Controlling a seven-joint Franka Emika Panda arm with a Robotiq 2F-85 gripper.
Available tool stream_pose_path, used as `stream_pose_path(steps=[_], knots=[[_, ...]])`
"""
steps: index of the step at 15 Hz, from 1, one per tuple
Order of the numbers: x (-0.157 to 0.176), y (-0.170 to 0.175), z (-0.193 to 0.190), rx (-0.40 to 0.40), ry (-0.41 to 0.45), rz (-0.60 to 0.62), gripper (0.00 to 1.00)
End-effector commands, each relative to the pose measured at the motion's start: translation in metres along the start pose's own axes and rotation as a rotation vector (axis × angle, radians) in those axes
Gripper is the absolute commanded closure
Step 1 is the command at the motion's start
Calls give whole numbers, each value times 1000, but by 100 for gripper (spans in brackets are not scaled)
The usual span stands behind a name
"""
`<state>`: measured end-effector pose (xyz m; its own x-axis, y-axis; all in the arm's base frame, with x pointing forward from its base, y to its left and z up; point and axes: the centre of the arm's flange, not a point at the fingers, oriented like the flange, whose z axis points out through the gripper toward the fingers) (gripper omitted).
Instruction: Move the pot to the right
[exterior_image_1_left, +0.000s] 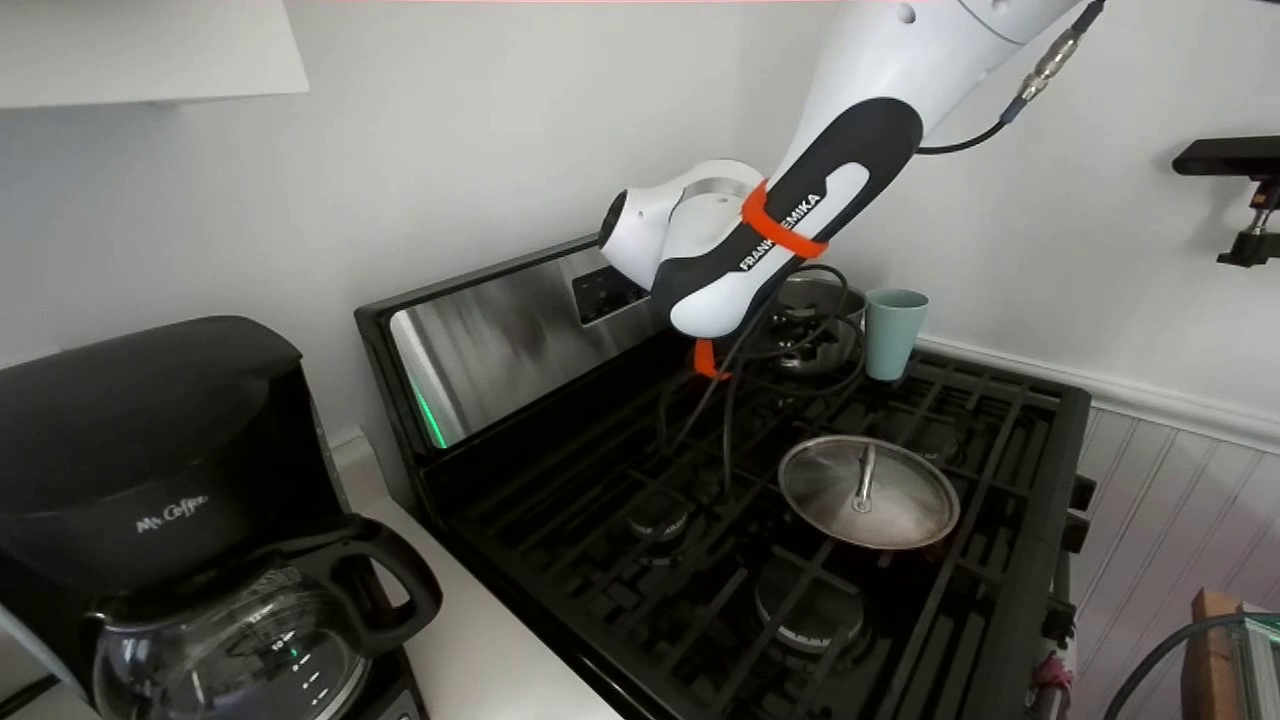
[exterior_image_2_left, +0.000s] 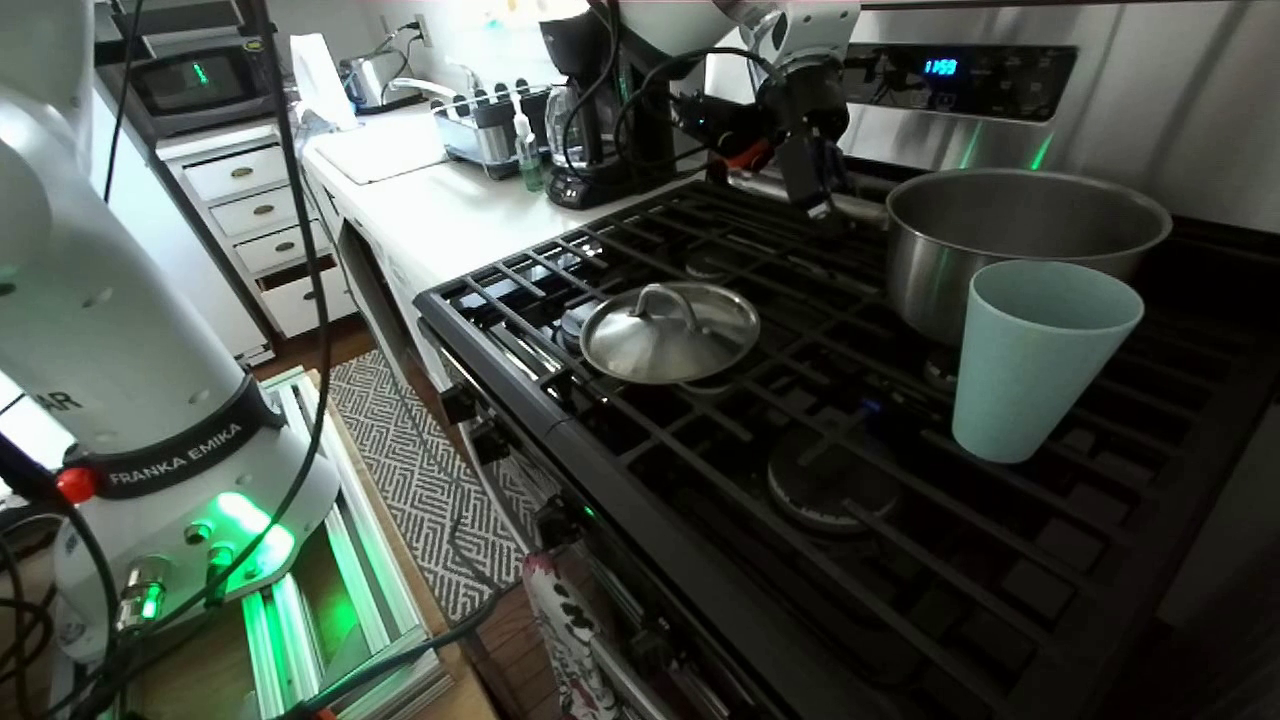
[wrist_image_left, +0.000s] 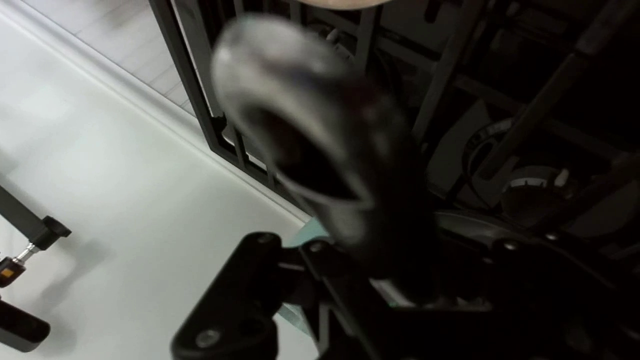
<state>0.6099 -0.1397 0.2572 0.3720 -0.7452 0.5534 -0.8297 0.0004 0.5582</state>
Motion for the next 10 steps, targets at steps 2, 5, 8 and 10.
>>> stream_pose_path(steps=[2, 5, 8, 10], knots=[[9, 7, 1, 20, -29, 11, 98], [5, 8, 0, 15, -39, -4, 60], [2, 12, -3, 4, -73, -10, 41], [0, 17, -5, -1, -88, -4, 27]])
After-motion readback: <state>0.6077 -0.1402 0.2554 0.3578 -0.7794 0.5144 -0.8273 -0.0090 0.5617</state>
